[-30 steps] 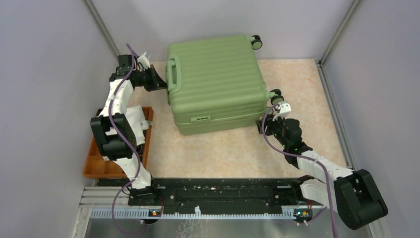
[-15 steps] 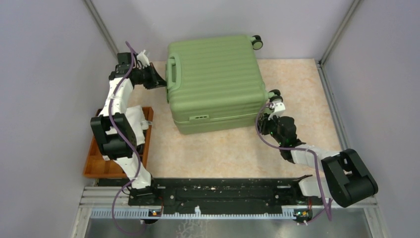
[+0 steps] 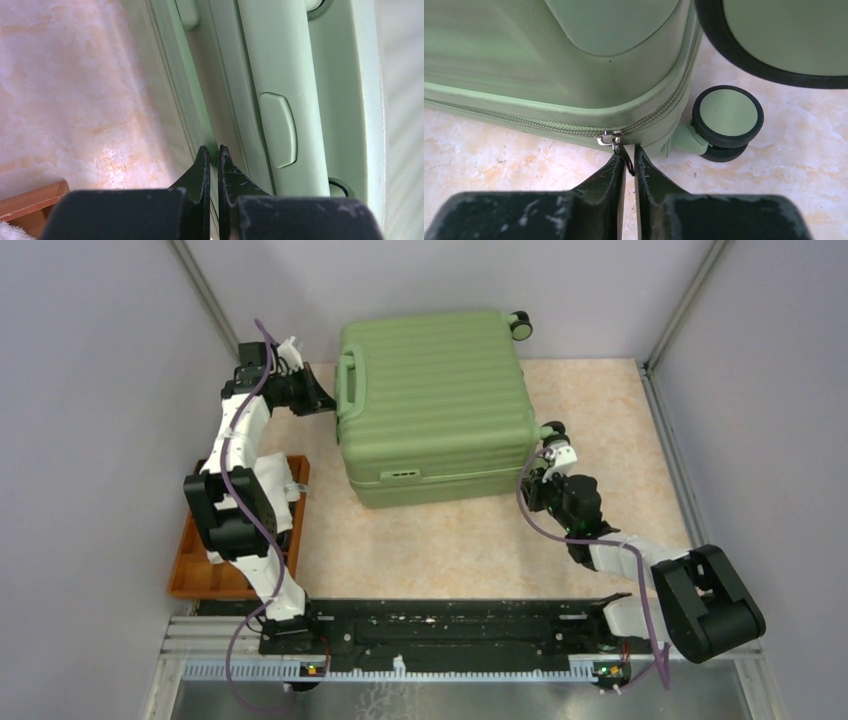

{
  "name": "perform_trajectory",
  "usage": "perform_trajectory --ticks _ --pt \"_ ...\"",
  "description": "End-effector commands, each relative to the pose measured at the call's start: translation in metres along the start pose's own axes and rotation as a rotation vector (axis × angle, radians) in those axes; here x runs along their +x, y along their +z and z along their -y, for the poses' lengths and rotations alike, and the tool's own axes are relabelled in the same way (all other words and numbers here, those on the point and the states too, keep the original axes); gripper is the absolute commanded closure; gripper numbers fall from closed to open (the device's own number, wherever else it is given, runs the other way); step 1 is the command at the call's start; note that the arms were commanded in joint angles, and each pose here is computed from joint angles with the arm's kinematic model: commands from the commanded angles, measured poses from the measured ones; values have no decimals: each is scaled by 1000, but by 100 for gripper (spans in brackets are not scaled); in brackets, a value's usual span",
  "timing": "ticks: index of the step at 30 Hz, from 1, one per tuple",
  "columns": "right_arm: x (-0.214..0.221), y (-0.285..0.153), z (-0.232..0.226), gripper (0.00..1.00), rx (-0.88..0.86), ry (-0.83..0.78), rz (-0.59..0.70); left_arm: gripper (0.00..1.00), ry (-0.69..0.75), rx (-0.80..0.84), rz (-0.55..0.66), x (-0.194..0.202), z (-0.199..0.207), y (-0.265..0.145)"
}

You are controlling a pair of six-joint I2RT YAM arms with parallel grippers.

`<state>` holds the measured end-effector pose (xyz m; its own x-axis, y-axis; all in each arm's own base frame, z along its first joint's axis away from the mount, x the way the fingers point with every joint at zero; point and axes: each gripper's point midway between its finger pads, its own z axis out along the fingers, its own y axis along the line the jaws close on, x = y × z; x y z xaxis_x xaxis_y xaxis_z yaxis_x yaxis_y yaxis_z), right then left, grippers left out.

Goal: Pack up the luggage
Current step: Zip the luggage at the center of the board.

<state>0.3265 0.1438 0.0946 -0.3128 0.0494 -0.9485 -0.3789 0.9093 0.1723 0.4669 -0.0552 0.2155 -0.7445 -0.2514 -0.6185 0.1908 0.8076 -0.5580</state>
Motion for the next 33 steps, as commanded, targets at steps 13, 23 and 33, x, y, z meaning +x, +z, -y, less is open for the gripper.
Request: perform_trajectory --ticks 13,23,33 --pt "-39 -14 -56 100 -184 22 121 100 179 308 176 -57 99 -26" --pt "-19 -28 -70 100 -175 69 55 100 121 412 190 -49 122 -41" --pt "-33 -40 -140 100 -349 94 60 100 104 406 252 -33 128 -44"
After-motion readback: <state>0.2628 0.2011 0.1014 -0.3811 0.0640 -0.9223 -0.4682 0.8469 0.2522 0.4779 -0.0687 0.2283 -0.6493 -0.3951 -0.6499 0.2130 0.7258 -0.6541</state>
